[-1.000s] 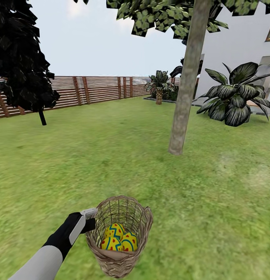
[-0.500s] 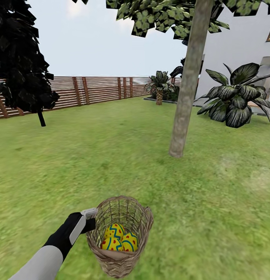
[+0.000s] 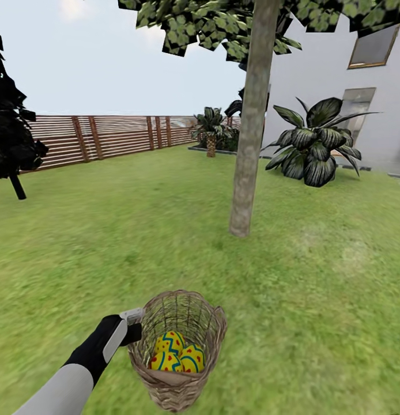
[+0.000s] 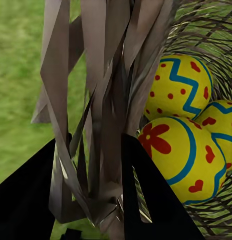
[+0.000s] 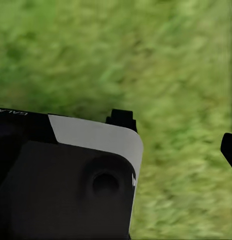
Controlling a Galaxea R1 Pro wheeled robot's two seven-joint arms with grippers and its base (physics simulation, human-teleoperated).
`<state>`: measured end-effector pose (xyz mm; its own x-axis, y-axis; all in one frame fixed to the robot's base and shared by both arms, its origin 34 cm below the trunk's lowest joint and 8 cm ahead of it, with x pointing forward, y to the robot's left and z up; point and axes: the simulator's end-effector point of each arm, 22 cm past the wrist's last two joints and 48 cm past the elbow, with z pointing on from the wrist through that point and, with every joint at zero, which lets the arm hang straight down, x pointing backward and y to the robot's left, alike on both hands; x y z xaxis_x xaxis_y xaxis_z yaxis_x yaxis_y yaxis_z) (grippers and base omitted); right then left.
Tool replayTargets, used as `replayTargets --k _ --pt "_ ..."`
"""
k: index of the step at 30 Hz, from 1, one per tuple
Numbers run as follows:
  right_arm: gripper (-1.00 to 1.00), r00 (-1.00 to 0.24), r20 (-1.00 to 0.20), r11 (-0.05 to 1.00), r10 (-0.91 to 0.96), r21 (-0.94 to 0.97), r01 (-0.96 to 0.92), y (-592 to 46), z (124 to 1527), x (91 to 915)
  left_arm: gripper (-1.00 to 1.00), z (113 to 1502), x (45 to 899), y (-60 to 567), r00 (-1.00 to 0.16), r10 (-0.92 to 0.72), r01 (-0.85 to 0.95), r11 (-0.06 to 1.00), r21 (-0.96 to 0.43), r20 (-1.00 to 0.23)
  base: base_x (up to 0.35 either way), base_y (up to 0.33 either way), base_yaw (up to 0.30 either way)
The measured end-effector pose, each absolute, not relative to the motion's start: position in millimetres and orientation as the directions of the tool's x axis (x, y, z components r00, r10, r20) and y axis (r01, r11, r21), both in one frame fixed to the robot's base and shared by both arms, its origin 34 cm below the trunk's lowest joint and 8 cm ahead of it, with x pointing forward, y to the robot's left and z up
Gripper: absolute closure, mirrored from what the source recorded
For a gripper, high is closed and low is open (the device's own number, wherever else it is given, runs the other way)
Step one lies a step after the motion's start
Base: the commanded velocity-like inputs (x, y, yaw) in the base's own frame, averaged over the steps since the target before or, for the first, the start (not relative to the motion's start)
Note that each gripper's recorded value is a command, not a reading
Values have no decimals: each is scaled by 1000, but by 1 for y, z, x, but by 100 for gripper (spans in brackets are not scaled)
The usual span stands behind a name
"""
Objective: Take the three Easter eggs out of the wicker basket on the lawn in the garden, then place them on the lawn next to a single tree (choose any tree) so that all three eggs are next to the same tree and none are left in the basket.
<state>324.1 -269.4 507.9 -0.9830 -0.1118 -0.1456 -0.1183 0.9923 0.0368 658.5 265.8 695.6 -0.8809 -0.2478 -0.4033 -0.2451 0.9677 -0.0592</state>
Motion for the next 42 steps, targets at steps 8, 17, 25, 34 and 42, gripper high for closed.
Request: replayTargets --k 8,17,25,34,42 --pt "-100 -981 -157 993 -111 29 -117 -271 520 326 100 707 658 266 -881 -249 -246 967 -60 -403 316 -7 -11" --pt "-100 -978 -180 993 -109 31 -116 -269 521 332 100 707 658 267 -882 -240 -240 969 -50 -406 316 -78 -84" --pt "-100 -977 -178 992 -116 33 -123 -268 520 330 100 707 658 267 -881 -245 -244 968 -55 -405 316 -69 -82" --pt "-100 -984 -147 993 -104 41 -112 -269 516 312 100 703 664 274 -865 -259 -261 964 -56 -429 238 -2 -54" --pt "-100 -985 -137 993 -105 39 -111 -271 513 308 100 686 657 278 -860 -272 -281 959 -44 -432 2 0 -113"
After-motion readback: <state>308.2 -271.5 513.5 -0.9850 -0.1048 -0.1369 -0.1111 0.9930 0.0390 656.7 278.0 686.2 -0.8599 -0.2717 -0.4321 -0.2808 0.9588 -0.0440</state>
